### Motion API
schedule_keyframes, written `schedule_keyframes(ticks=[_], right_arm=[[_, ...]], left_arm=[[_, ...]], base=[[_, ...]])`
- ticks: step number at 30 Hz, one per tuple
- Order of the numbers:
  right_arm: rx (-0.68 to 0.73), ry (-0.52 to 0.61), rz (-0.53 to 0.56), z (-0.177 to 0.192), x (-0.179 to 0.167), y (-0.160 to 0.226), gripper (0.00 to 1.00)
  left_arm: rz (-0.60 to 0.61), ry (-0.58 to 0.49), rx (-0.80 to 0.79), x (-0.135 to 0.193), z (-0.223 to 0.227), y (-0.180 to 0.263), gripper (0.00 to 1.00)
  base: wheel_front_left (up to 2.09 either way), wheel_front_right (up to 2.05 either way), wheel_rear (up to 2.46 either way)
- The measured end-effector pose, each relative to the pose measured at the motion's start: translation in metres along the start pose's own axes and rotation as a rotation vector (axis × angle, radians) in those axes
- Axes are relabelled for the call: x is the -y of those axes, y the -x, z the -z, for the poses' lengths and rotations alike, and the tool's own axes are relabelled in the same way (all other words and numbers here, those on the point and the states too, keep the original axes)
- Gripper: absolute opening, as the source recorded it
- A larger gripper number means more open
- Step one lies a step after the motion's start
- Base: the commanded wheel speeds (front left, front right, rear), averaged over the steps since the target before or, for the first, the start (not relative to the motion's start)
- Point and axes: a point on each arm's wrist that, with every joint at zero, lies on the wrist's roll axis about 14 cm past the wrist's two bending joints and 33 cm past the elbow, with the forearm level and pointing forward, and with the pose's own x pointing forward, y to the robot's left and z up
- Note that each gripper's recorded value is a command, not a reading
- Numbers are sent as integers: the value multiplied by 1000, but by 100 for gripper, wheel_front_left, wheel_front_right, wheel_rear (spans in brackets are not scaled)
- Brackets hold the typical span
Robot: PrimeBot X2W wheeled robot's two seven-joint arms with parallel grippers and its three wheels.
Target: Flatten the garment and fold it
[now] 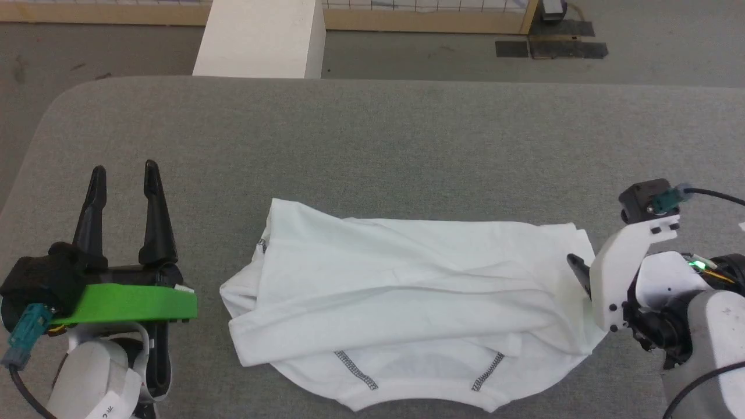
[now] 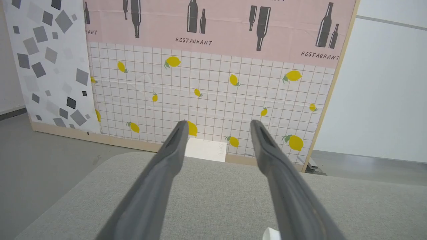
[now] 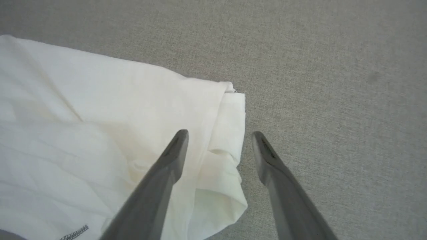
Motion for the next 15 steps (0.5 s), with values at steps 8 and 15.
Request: schedule_keyframes(ticks=[8,15], right_arm=[[-240,56,-51,48,-19,-30,100],[-266,12,-78,53,-19,-35,0]], left_arm=[[-39,20,-43,-10,25,3,100],[-54,36,-62,-11,36,8,100]], base=[[0,0,0],[0,0,0]])
